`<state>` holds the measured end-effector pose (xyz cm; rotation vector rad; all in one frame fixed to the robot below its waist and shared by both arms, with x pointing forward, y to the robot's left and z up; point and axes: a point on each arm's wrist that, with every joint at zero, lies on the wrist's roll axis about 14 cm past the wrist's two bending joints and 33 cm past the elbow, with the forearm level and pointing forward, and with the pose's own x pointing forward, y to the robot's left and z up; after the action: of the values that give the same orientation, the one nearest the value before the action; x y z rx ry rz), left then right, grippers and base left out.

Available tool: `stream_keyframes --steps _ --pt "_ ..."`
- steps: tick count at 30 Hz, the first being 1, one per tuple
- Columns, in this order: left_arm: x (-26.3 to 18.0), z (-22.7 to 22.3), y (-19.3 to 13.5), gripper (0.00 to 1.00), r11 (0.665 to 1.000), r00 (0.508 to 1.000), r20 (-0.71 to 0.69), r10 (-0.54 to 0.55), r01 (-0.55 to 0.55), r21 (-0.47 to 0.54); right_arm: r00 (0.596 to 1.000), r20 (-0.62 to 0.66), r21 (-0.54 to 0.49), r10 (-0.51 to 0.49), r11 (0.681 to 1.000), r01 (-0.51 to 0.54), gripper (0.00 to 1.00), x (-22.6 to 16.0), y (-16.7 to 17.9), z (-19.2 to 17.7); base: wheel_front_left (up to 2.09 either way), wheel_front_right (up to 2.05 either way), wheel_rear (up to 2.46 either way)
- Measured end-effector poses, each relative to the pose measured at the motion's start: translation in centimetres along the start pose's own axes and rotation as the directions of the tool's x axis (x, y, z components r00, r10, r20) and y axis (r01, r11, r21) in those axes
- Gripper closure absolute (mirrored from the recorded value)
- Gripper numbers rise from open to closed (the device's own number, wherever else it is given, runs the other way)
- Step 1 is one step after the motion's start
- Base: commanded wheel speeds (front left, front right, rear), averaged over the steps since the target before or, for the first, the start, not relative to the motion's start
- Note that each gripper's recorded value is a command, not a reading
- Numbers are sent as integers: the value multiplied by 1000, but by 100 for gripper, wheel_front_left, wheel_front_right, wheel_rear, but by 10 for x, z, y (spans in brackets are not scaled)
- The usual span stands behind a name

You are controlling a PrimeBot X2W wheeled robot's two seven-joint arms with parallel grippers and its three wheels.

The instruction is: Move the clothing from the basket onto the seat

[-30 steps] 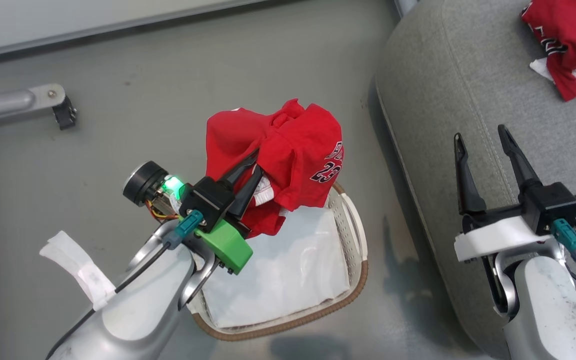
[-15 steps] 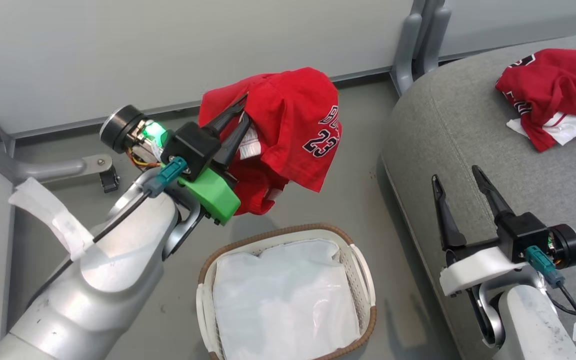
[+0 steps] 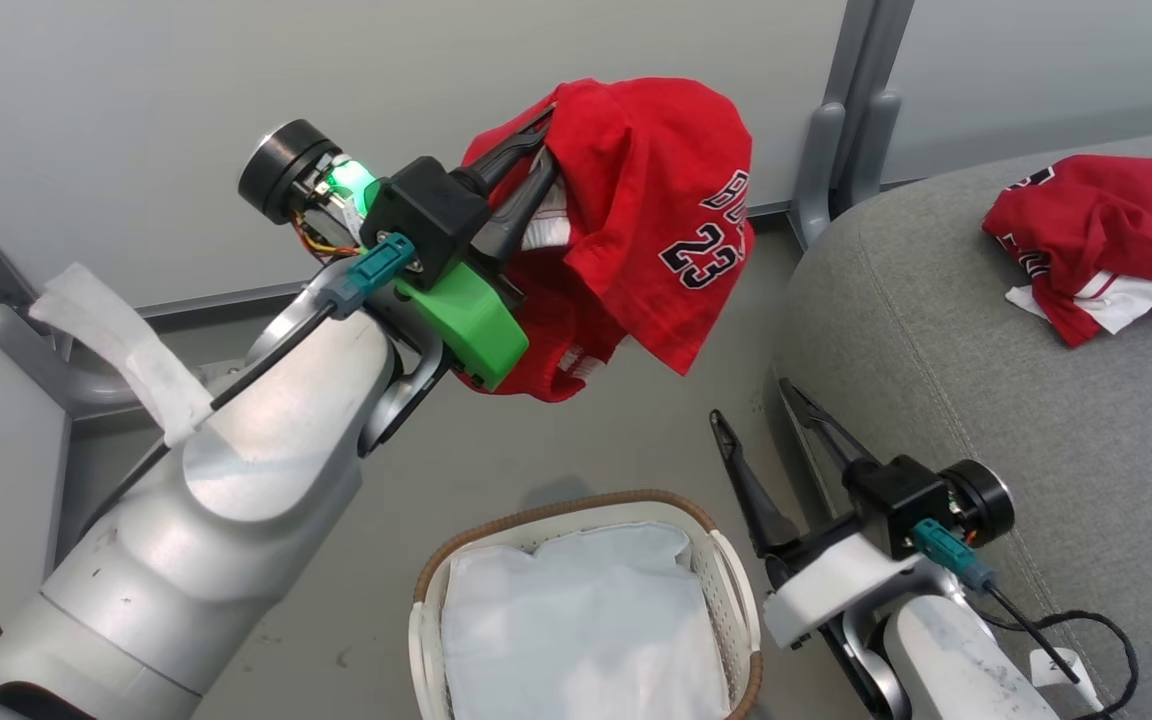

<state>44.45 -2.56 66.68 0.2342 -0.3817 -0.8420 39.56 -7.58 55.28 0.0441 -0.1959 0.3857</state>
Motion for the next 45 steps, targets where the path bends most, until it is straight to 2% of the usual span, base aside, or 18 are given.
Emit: stream_keyframes --steps 5,9,15,24,34,35,36,37,38,45 --pt "0 12 -10 100 1000 1000 17 -18 18 1 997 30 45 73 996 -75 0 13 23 10 0 0 0" --pt "-2 19 -17 100 999 999 28 -33 33 -2 996 16 66 84 994 -85 0 20 26 6 0 0 0" --pt "-6 27 -20 100 999 998 42 -37 37 -3 994 82 106 77 991 -86 0 31 24 27 0 0 0" --pt "-10 30 -17 100 999 998 49 -34 34 -1 971 234 91 52 993 -75 0 37 15 76 0 0 0" --pt "-12 23 -25 100 998 997 55 -50 52 -36 946 320 3 60 998 -64 0 51 7 108 0 0 0" --pt "-13 21 -26 100 998 997 54 -50 53 -44 945 320 0 64 998 -68 39 53 7 108 0 0 0" --pt "-13 20 -27 100 997 997 54 -49 52 -52 945 320 -1 69 997 -72 64 55 8 109 0 0 0" --pt "-14 19 -27 100 997 997 54 -48 51 -56 944 322 -4 74 997 -77 84 57 10 109 0 0 0" --pt "-14 18 -27 100 997 998 52 -46 49 -61 942 325 -6 78 997 -80 98 58 10 111 0 0 0" --pt "-24 -4 -28 100 991 1000 20 -11 13 -136 940 331 -9 84 996 -86 100 64 10 111 0 0 0"
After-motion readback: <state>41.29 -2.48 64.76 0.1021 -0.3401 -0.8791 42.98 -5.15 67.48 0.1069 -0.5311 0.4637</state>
